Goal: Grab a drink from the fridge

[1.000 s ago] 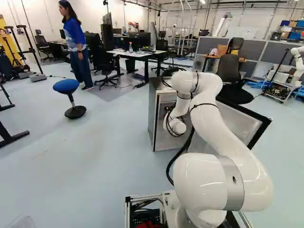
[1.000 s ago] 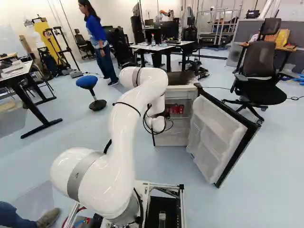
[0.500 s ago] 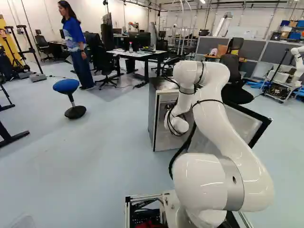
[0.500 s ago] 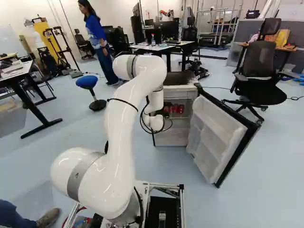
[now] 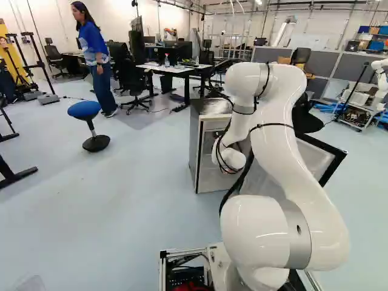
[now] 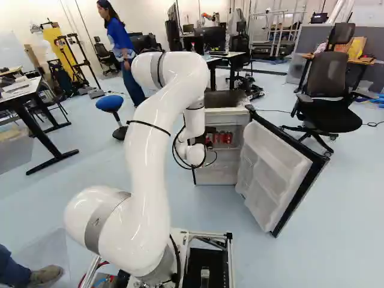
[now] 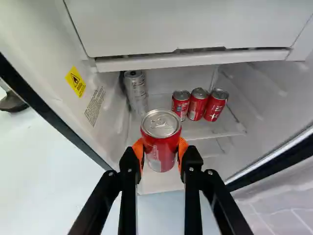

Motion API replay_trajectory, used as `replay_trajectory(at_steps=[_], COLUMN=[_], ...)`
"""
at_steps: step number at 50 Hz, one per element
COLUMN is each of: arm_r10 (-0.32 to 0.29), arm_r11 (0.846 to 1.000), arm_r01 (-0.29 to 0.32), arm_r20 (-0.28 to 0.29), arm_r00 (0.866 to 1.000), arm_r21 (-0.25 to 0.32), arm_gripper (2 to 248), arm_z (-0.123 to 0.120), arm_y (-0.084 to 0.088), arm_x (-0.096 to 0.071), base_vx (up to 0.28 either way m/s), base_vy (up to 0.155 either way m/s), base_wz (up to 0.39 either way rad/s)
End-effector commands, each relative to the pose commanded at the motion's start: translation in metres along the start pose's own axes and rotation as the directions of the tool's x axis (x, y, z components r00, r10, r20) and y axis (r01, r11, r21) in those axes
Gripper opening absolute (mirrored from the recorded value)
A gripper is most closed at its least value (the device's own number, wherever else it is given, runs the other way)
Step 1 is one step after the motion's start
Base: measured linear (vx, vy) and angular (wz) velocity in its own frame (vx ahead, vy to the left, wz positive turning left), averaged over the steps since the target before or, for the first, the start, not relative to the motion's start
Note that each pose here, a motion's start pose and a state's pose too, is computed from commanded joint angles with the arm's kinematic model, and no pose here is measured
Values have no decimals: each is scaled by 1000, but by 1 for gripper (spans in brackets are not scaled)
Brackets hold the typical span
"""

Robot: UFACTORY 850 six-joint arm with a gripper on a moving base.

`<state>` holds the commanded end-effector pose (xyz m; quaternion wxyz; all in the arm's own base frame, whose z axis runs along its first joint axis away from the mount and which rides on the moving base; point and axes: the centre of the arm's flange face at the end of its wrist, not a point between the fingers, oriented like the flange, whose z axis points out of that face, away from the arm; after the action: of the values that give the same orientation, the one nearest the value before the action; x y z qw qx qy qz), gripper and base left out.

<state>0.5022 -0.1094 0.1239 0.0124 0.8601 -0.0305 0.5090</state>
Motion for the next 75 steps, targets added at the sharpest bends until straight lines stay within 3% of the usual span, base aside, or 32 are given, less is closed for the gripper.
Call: replay_trajectory(at_steps=[45, 75], arm_r10=[17, 13], arm_r11=[1000, 999], arm_r01=[-16, -13], arm_r20=[10, 10], arm_r00=[1000, 1000], arm_r21=[-26, -35], arm_gripper=[92, 92], arm_z=[-102, -138], arm_y=[-1, -3], arm_x=[24, 43], base_vx=[0, 0], base_vy=[0, 0], base_wz=[0, 0])
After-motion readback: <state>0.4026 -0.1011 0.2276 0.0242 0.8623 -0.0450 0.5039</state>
